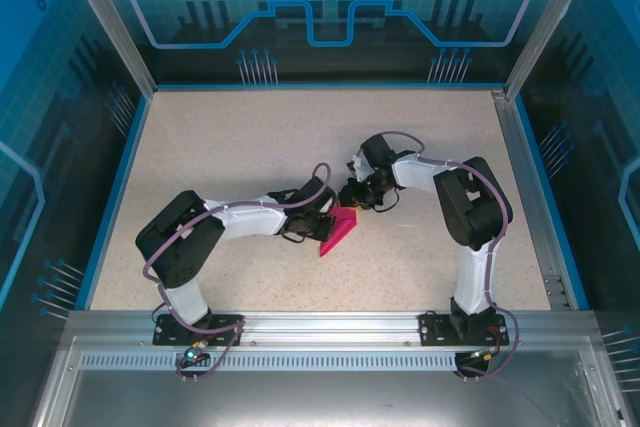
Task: Fold a paper plane with a square sheet of paper (pick it up from the middle)
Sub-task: Third fold the triangle at the center of the table.
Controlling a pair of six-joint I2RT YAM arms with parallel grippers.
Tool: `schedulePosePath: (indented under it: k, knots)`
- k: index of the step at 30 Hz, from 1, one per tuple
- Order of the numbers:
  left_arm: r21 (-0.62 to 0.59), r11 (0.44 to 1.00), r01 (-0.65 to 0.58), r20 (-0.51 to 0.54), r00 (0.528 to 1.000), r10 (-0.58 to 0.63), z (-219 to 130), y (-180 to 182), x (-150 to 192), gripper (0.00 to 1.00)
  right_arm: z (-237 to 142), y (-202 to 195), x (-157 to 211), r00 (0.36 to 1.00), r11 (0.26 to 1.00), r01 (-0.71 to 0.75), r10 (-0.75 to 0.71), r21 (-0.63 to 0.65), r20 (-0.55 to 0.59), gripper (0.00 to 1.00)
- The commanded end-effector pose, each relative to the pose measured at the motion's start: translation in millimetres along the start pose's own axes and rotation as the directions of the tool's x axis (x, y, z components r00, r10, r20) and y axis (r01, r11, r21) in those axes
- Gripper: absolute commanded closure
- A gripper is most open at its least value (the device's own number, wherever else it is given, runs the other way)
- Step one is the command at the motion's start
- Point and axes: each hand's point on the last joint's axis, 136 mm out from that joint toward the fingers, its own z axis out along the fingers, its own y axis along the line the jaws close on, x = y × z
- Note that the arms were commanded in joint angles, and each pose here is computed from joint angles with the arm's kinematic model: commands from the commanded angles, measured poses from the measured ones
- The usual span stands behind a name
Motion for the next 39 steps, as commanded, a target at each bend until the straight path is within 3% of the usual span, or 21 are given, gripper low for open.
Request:
schedulePosePath:
  k: [1, 7, 39]
  knots:
    - [0.024, 0.999, 0.037, -0.013, 0.999, -0.037, -8, 0, 6, 0.98, 13, -21, 27, 0.996, 0.994, -0.038, 0.046, 0.1, -0.074, 0.76]
    - [0.061, 0.998, 0.034, 0.015, 0.999, -0.035, -18, -9, -1, 0.97, 13, -21, 27, 0.996, 0.994, -0.038, 0.046, 0.101, -0.076, 0.76]
    - [0.014, 1.0, 0.028, -0.045, 0.999, -0.027, 3, -1, 6, 0.97, 14, -24, 30, 0.996, 0.993, -0.046, 0.054, 0.107, -0.074, 0.74]
